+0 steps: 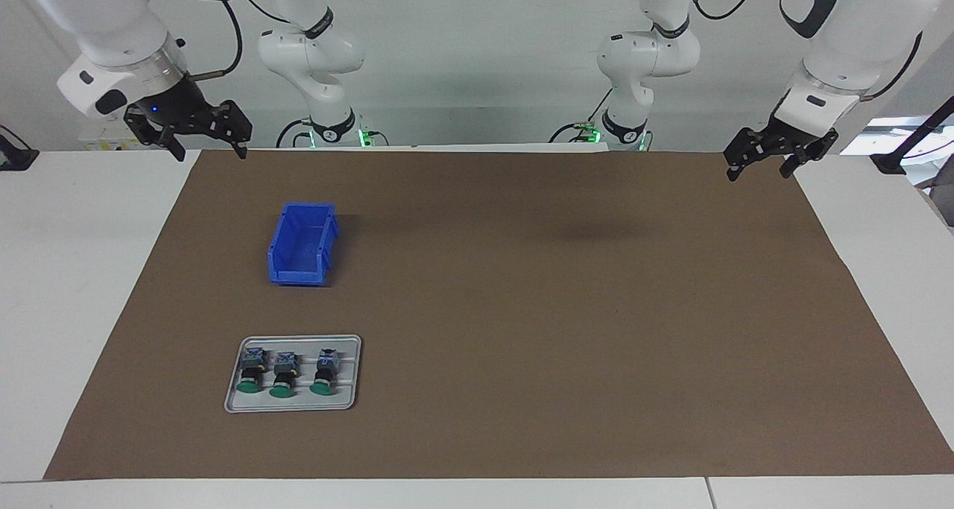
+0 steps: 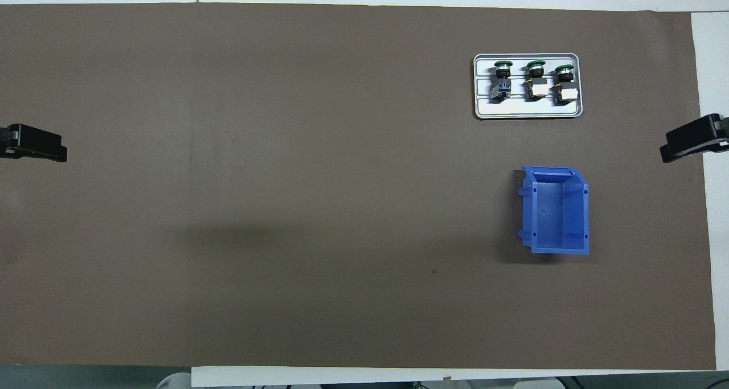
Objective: Place and press button with both arms
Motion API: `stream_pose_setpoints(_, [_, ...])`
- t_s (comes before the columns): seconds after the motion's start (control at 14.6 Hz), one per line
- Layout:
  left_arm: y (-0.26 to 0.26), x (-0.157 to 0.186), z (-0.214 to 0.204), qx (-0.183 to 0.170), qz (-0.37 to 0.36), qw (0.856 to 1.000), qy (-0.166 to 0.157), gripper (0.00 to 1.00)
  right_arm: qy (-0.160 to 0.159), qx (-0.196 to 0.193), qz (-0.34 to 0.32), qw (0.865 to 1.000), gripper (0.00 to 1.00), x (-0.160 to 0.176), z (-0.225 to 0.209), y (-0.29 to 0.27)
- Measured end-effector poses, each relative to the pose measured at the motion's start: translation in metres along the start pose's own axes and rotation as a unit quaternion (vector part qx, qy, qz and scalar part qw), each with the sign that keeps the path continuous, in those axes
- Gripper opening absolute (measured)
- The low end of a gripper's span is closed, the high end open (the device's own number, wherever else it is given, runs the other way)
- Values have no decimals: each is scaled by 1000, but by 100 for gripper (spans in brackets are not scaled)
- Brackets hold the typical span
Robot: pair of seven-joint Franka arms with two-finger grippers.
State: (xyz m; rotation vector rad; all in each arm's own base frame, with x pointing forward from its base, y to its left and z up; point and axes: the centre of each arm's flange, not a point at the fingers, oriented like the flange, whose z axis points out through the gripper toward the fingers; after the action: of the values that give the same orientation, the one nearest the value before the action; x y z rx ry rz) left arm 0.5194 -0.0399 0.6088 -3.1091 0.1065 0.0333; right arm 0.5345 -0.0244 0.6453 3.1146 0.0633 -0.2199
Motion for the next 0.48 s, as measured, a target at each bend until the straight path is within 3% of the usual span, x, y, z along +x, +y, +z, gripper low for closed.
stream_pose_setpoints(0.48, [0, 1, -1, 0, 0, 1000, 5, 100, 0, -1, -6, 1000, 100, 1, 0, -7])
